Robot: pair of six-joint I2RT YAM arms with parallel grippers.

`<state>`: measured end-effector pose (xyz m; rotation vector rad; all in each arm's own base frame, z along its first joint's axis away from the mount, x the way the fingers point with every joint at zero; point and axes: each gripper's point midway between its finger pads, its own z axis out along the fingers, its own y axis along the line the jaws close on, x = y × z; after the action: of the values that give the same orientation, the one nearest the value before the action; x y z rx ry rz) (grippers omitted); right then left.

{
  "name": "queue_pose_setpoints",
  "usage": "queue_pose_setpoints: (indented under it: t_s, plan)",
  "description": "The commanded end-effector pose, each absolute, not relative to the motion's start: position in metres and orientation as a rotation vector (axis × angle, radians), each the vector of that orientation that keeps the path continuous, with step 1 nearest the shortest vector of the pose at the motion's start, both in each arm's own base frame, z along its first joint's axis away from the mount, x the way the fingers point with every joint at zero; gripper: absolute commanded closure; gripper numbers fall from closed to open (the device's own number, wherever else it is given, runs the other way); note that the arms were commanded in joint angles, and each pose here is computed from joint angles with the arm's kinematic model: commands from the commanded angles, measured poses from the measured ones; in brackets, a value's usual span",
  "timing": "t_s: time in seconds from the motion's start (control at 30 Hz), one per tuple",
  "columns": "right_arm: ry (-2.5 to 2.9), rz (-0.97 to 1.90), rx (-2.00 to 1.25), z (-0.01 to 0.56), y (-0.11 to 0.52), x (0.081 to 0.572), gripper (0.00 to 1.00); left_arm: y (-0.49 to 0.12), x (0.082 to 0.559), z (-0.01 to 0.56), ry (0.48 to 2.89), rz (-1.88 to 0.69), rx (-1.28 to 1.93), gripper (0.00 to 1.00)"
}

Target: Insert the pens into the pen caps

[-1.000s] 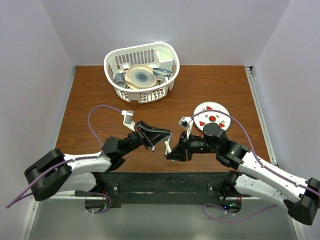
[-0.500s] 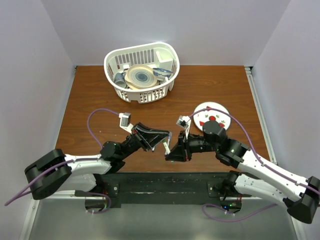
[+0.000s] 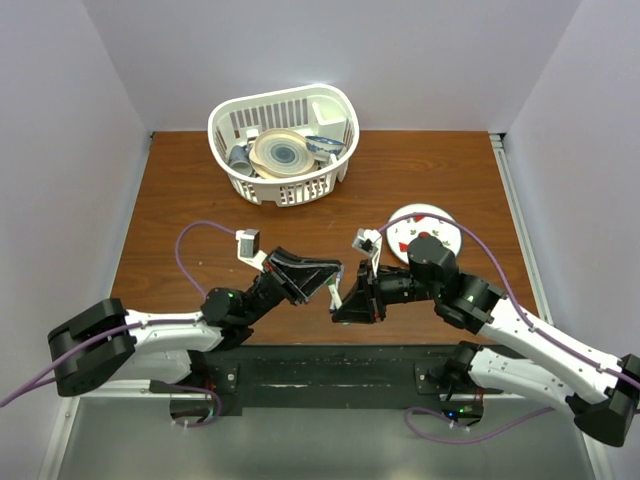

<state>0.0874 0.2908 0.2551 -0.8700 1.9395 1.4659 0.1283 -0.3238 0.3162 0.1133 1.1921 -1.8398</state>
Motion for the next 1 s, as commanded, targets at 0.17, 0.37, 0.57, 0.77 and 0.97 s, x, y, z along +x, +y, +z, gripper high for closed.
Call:
queue_pose_setpoints:
  t_s: [0.17, 0.37, 0.57, 0.77, 0.97]
  plan:
    - [1.134, 1.129, -0.364, 0.487, 0.254, 0.190, 1.00, -0.345, -0.023, 0.162, 1.817, -2.007, 0.883, 1.00]
    - [1.116, 1.082, -0.392, 0.512, 0.255, 0.195, 1.00, -0.345, -0.034, 0.161, 1.814, -2.008, 0.921, 1.00]
    - [1.180, 1.115, -0.415, 0.498, 0.271, 0.205, 1.00, -0.343, -0.045, 0.165, 1.765, -2.028, 0.934, 1.00]
    - [1.074, 1.178, -0.370, 0.519, 0.261, 0.207, 1.00, -0.333, -0.049, 0.170, 1.703, -2.085, 0.901, 1.00]
    - [1.067, 1.206, -0.368, 0.514, 0.270, 0.213, 1.00, -0.334, -0.047, 0.187, 1.653, -2.132, 0.850, 1.00]
